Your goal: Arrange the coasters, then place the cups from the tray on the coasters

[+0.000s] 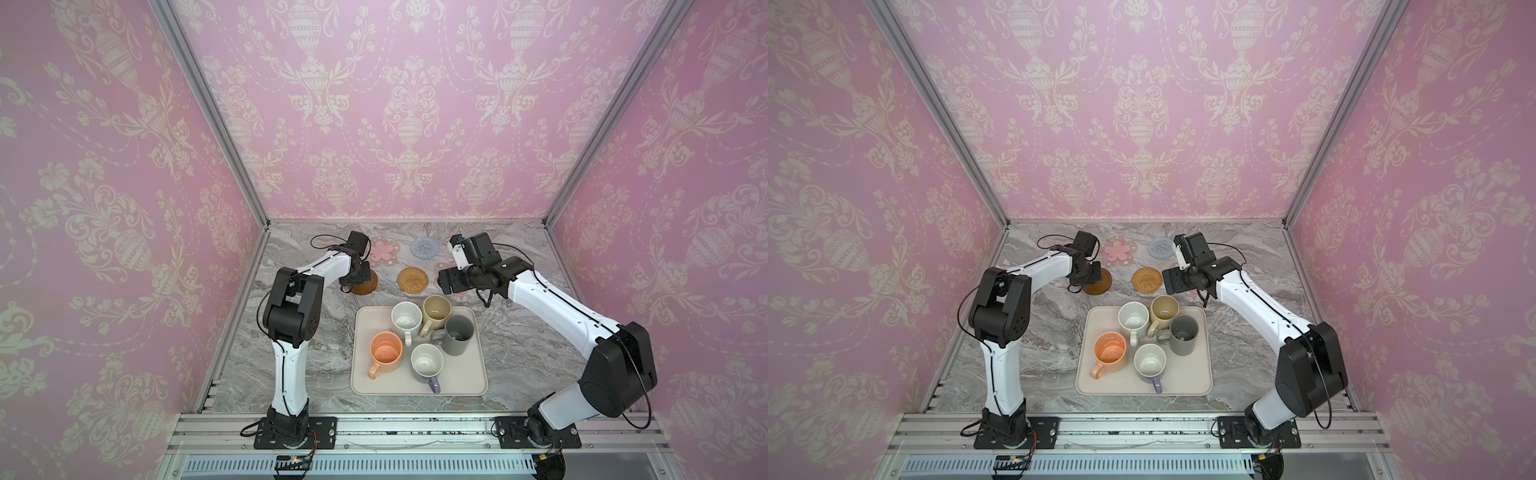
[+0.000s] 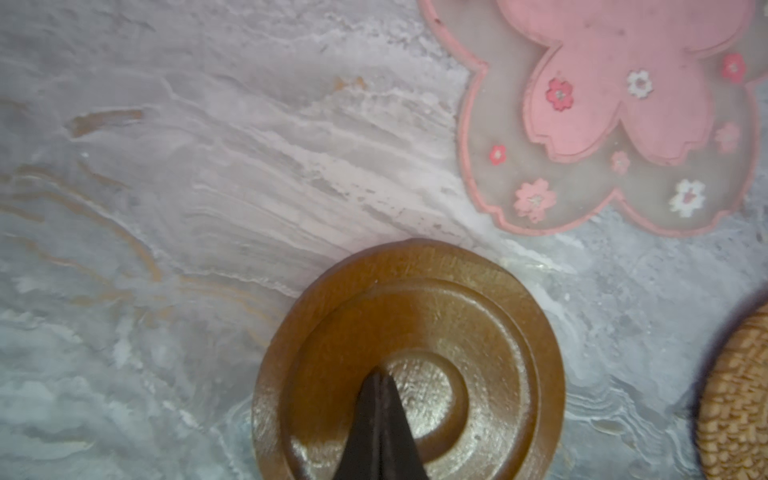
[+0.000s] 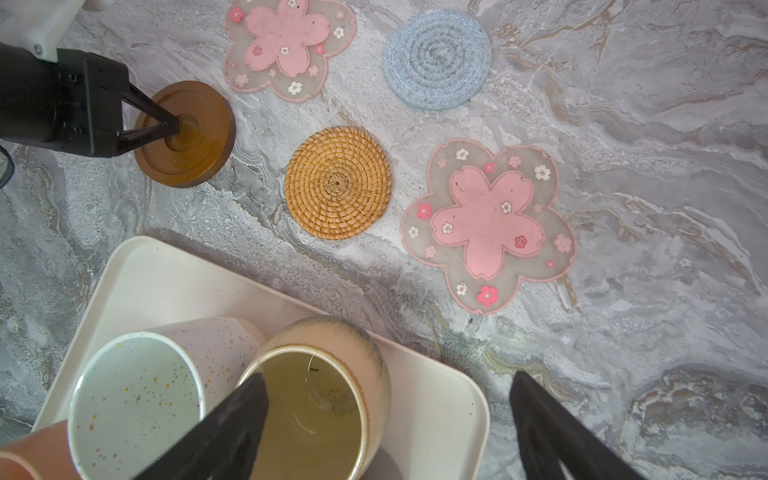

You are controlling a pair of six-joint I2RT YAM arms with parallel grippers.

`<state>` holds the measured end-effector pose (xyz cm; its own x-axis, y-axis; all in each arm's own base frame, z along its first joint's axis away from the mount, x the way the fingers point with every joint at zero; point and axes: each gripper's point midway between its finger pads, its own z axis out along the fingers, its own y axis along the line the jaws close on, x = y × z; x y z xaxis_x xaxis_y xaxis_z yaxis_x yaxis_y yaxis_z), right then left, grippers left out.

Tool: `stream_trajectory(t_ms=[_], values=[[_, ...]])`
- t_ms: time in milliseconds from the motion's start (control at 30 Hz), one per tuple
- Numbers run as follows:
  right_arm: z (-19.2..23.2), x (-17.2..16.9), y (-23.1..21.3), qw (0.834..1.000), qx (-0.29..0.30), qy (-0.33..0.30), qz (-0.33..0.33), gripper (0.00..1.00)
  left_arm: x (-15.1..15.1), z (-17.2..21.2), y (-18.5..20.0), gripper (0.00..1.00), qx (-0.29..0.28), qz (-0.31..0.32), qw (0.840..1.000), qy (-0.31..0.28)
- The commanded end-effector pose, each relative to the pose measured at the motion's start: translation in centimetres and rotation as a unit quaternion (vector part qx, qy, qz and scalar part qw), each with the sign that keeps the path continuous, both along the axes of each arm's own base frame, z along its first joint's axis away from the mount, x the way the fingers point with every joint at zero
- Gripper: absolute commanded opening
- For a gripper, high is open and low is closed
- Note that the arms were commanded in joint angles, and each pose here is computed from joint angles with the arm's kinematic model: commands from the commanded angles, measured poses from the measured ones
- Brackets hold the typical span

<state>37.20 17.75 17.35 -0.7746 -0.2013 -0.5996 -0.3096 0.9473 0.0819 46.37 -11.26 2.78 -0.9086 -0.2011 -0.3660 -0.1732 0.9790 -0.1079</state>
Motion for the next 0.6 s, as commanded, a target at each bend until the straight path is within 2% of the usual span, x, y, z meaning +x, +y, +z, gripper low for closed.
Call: stream_trajectory(t_ms=[0, 267, 567], values=[[0.5, -0.8, -0.2, 1.000, -0.003, -0.003, -0.003, 0.92, -1.7, -0.3, 3.4, 0.00, 0.032, 0.034, 0.999, 0.024], [0.7, -0.9, -0.3, 1.000, -0.006, -0.001, -0.002, 0.92, -2.6, 0.8, 8.5, 0.00, 0.033, 0.077, 0.996, 0.026], [0.7, -0.7, 0.2, 1.000, -0.004, 0.004, -0.001, 0.92, -2.7, 1.5, 11.2, 0.00, 0.043, 0.094, 0.994, 0.026]])
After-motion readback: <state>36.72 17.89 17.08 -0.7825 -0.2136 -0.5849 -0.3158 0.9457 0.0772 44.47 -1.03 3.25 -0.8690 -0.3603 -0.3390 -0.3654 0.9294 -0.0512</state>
